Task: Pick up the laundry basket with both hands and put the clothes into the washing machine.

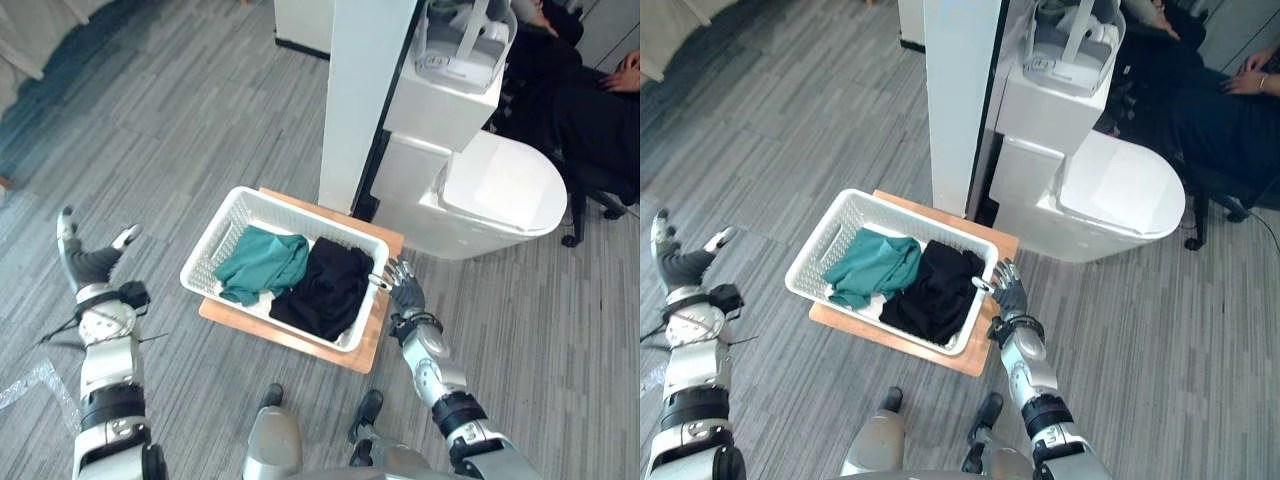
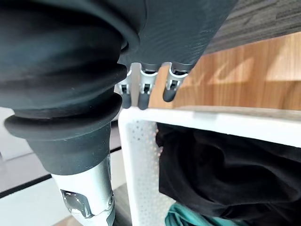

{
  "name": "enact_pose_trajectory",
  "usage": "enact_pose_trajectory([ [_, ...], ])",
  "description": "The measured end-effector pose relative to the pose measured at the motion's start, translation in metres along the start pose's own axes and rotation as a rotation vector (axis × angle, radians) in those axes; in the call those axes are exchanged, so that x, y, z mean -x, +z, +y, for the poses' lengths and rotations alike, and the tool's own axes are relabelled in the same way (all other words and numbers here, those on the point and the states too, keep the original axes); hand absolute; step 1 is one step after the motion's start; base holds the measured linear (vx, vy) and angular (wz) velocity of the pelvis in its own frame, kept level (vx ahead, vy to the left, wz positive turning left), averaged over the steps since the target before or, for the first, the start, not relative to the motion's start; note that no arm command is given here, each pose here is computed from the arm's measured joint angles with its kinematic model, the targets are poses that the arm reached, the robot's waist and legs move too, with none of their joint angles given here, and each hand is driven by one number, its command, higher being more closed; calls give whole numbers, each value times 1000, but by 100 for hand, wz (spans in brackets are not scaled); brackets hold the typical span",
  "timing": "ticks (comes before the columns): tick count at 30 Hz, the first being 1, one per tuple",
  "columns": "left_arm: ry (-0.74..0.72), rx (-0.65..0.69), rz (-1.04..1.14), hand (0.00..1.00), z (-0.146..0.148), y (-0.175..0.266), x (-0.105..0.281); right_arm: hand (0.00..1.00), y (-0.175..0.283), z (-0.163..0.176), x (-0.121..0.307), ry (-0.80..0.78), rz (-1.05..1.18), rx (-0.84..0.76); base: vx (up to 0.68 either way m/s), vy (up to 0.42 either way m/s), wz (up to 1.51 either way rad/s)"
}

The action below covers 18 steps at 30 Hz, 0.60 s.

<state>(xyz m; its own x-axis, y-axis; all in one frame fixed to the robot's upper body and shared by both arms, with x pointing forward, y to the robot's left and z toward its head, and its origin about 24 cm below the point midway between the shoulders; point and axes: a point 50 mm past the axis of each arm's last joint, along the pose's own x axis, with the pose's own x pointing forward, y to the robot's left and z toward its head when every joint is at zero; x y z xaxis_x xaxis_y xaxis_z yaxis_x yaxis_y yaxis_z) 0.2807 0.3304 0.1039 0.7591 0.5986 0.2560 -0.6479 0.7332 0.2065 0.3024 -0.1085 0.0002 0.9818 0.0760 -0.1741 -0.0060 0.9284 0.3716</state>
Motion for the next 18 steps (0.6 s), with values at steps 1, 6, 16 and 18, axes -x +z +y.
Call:
enact_pose_trajectory([
  [1, -19, 13, -16, 0, -9, 7, -4, 0, 6, 8, -4, 34, -15, 25, -97, -40, -14],
  [6, -91, 6, -4, 0, -39, 16, -16, 0, -12, 21, -6, 99, 92, 132, -93, -75, -13],
  [16, -114, -63, 29, 0, -52, 20, -30, 0, -30, -8, 4, 19, 197, 181, -31, -3, -10],
  [18, -98, -85, 22, 0, -45, 22, -34, 0, -27, -8, 3, 14, 185, 185, -20, 27, -9],
])
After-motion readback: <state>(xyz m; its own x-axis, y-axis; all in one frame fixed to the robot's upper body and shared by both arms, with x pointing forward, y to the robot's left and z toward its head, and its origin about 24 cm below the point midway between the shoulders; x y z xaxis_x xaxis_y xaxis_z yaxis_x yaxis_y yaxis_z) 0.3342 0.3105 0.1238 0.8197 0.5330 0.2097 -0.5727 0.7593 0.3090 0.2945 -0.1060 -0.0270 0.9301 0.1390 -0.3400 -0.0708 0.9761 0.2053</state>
